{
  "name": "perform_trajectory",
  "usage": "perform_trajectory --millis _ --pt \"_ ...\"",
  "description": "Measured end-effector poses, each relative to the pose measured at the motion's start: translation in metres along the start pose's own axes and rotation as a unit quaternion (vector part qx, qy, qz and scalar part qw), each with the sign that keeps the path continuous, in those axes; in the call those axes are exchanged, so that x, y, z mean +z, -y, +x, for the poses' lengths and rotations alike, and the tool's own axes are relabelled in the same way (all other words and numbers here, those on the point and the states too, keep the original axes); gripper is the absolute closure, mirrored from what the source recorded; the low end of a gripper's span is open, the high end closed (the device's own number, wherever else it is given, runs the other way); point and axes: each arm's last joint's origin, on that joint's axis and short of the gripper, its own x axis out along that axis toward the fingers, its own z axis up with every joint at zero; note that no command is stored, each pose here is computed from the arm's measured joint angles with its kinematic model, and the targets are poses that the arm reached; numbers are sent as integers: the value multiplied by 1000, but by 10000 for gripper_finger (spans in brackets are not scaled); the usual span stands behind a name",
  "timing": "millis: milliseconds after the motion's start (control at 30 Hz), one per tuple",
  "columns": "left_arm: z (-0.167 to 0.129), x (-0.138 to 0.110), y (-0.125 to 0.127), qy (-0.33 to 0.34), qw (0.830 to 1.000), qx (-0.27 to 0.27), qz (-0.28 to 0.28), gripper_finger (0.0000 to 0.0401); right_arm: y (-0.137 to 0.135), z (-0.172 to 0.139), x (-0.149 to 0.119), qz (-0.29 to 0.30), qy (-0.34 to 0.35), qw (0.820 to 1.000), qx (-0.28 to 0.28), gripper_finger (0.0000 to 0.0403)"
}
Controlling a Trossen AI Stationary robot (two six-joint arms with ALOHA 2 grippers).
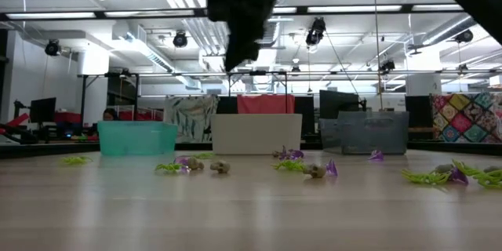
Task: Sort Halloween decoration
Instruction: Put the green spider toy into the black bin
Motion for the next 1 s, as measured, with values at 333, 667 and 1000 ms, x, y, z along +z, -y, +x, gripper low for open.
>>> perform_trajectory --millis 333,667,1000 --pt "26 -52 0 -184 972 92 -115 246 -84 -35 -49 7 -73 997 32 331" --pt "48 -110 1 -360 891 194 -197 246 -143 -52 -98 -5 16 1000 1 339" --pt "62 -135 2 -455 820 287 -195 246 -159 -48 -128 -10 65 997 -40 339"
